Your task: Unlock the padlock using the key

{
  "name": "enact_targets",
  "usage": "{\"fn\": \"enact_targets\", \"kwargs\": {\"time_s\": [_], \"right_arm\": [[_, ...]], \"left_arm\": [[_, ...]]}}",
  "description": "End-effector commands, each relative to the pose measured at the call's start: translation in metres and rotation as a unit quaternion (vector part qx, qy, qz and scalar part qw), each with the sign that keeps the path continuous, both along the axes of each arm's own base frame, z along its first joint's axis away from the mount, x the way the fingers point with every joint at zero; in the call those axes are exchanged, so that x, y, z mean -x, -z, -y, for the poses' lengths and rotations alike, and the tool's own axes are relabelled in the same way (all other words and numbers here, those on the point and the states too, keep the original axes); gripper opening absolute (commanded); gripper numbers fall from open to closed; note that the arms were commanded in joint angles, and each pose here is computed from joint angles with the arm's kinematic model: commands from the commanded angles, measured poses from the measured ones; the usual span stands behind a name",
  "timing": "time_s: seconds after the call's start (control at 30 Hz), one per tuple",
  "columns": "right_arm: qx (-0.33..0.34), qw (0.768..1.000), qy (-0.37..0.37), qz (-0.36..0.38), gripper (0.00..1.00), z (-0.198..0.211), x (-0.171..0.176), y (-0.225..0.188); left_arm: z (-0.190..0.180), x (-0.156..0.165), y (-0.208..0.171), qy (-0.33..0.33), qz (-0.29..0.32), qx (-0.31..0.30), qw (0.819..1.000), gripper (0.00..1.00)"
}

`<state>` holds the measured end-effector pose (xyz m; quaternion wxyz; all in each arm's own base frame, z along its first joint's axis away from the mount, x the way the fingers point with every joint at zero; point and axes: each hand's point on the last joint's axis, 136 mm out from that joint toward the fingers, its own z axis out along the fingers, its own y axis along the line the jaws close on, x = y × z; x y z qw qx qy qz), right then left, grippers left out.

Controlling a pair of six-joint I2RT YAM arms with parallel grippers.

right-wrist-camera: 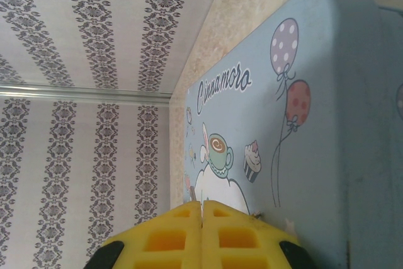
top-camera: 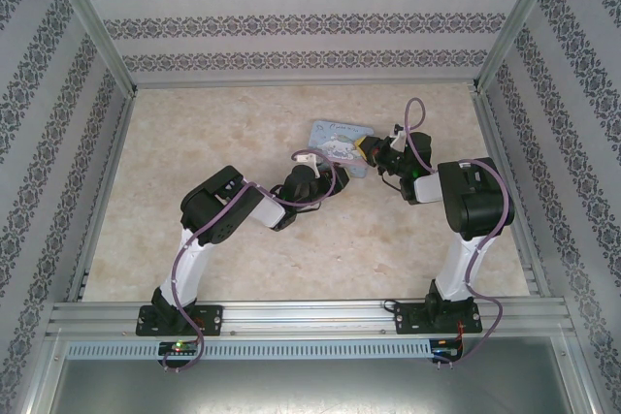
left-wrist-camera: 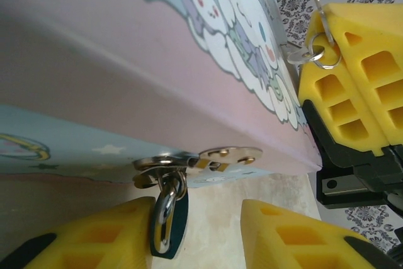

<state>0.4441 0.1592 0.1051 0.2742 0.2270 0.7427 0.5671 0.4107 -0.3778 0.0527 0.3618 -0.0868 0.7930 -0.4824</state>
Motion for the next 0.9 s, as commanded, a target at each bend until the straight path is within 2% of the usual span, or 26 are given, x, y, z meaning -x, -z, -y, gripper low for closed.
{"fn": "enact_targets", "kwargs": {"time_s": [0.0, 0.73, 0.87], "right_arm": [[0.008, 0.999, -0.007, -0.039, 0.0, -0.002, 0.011, 0.027], [0.006, 0.999, -0.008, -0.043, 0.0, -0.002, 0.011, 0.03], [0.004, 0.999, -0.01, -0.037, 0.0, -0.003, 0.01, 0.024]], "left_arm": [[-0.008, 0.005, 0.027, -0.009, -0.026, -0.033, 0.999, 0.37], [-0.011, 0.004, 0.046, -0.008, -0.046, -0.092, 0.995, 0.21], [-0.011, 0.004, 0.044, -0.007, -0.048, -0.089, 0.995, 0.09]]}}
